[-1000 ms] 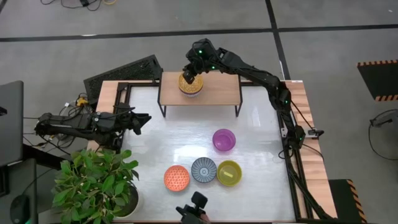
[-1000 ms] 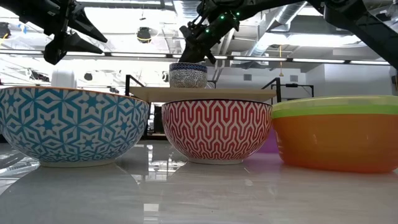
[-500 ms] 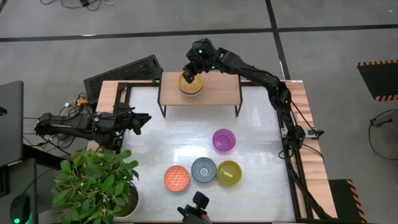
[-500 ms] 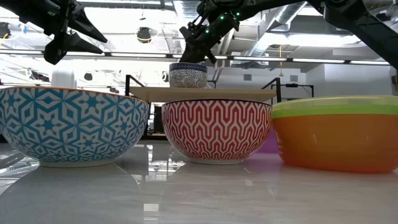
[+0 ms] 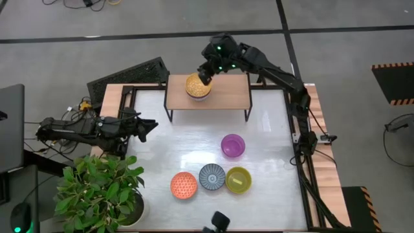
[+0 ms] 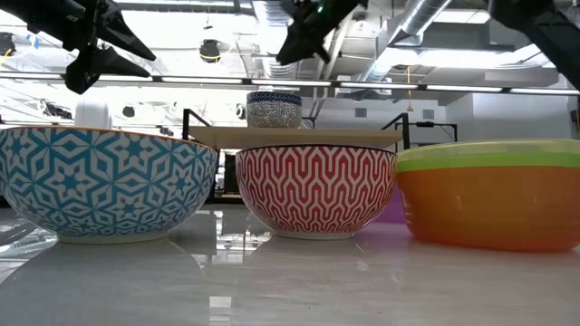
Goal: Place and stack bowls onto a shelf
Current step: Stack the blue patterned bowl on top of the yellow patterned bowl on the shelf
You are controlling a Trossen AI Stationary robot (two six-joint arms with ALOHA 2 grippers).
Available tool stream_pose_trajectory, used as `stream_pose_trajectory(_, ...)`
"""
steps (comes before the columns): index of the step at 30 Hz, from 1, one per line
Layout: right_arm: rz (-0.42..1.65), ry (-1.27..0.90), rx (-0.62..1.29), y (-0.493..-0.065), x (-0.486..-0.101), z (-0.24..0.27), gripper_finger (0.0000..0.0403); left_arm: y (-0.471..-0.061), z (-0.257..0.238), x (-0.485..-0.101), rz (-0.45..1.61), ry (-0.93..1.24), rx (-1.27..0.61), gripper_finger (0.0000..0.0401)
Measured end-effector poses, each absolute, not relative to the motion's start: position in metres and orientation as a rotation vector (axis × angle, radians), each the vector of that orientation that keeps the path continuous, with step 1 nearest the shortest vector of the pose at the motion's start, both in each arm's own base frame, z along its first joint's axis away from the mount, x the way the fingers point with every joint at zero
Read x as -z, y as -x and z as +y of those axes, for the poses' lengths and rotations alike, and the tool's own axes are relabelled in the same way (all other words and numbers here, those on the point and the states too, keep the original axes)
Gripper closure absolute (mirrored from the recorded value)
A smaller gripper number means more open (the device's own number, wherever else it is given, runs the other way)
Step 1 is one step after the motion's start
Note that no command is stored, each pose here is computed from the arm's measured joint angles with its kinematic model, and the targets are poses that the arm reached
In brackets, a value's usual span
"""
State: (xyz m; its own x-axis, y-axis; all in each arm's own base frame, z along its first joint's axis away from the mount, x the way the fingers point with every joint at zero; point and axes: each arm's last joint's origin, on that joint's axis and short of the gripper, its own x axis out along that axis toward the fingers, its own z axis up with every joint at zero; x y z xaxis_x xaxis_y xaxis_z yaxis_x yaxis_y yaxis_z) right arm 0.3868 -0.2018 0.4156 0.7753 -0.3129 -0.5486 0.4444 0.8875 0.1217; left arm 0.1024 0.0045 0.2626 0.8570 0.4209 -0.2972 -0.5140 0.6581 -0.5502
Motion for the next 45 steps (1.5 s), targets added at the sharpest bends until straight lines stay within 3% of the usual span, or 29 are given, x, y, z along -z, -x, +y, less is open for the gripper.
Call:
stream_pose_trajectory(12, 0.614, -0.365, 0.116, -0.338, -0.467, -0.116, 0.0296, -0.103, 0.004, -0.264, 0.14, 0.665, -0.522, 0.0254)
stream_pose_trajectory(18, 0.758, -0.393, 0.034, -0.311, -0.475, -0.071, 0.0296, -0.105, 0.002, -0.267, 0.139, 0.68, -0.429, 0.022)
stream_pose_trajectory(24, 0.874, -0.407, 0.015, -0.313, -0.469, -0.017, 0.0296, -0.106, 0.001, -0.271, 0.12, 0.639, -0.39, 0.0195)
stream_pose_trajectory(35, 1.2, -0.199, 0.21, -0.354, -0.387, 0.067, 0.0284, -0.106, 0.0, -0.27, 0.146, 0.644, -0.34, 0.0194)
stream_pose_trajectory(41, 1.367, -0.18, 0.176, -0.387, -0.324, 0.074, 0.021, -0.106, -0.002, -0.268, 0.2, 0.57, -0.292, 0.0194)
stream_pose_trajectory(45, 1.365, -0.149, 0.121, -0.41, -0.292, 0.075, 0.017, -0.106, -0.002, -0.266, 0.225, 0.573, -0.279, 0.0194)
